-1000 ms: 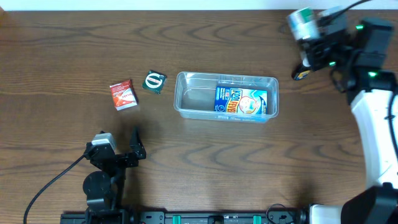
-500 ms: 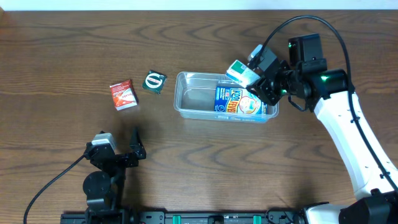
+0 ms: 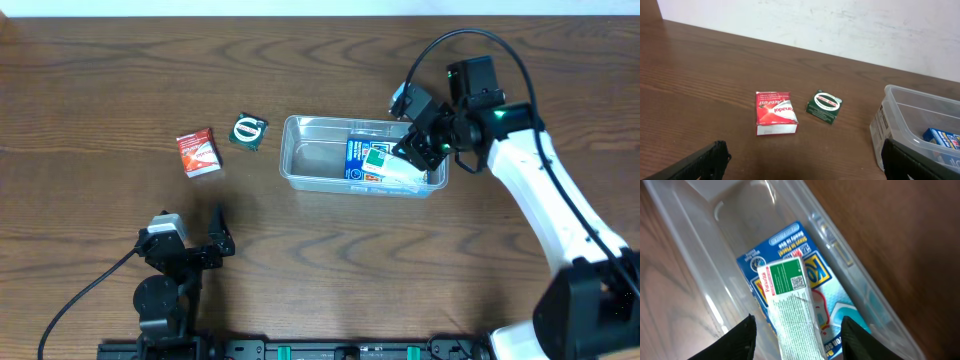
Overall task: Pack container
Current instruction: 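Carry the Panadol box into the container and release it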
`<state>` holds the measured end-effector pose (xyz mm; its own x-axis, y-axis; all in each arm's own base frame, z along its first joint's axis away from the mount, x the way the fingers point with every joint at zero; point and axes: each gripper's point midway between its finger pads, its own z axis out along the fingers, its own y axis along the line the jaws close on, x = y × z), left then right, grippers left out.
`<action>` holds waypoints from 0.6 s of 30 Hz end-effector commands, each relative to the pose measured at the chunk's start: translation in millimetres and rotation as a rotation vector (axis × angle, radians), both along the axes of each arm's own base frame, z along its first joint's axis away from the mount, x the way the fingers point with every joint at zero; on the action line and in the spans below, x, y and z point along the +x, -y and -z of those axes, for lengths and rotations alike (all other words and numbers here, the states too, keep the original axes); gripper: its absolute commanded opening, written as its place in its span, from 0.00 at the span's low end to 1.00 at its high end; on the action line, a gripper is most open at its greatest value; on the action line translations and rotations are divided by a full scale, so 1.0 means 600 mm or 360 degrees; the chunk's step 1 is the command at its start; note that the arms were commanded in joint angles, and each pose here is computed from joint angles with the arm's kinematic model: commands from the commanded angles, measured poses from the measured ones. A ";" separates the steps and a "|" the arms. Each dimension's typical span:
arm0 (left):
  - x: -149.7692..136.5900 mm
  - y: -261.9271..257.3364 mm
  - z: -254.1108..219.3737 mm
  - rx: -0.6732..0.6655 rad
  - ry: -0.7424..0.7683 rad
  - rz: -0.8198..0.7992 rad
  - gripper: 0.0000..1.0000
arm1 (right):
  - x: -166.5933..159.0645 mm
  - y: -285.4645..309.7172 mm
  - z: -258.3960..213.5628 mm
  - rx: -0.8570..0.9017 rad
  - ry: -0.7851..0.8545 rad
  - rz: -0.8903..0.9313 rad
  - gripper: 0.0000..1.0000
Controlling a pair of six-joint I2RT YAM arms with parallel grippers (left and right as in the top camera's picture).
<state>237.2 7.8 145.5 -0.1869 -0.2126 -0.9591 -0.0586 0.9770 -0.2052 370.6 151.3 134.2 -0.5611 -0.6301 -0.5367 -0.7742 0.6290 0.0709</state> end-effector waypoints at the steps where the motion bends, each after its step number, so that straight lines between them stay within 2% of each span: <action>1: -0.003 0.002 0.025 -0.0005 -0.0076 0.0012 0.98 | 0.000 -0.005 0.025 -0.0013 -0.0037 -0.0034 0.52; 5: -0.003 0.002 0.025 -0.0005 -0.0076 0.0012 0.98 | 0.007 -0.010 0.022 0.0014 -0.0013 -0.0039 0.48; 10: -0.003 0.002 0.025 -0.0005 -0.0076 0.0012 0.98 | 0.019 -0.029 -0.034 0.0181 0.0052 0.0032 0.47; 13: -0.003 0.002 0.025 -0.0005 -0.0076 0.0012 0.98 | 0.045 -0.011 -0.083 0.0207 0.0173 0.0227 0.54; 15: -0.003 0.002 0.025 -0.0005 -0.0076 0.0012 0.98 | 0.072 0.022 -0.110 0.0188 0.0274 0.0449 0.68; 18: -0.003 0.002 0.025 -0.0005 -0.0076 0.0012 0.98 | 0.113 0.097 -0.138 0.0115 0.0422 0.0837 0.74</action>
<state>237.2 7.8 145.5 -0.1869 -0.2126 -0.9591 -0.0586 0.9770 -0.2052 416.9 139.8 184.4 -0.5776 -0.4329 -0.6921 -0.6086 0.7934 0.0116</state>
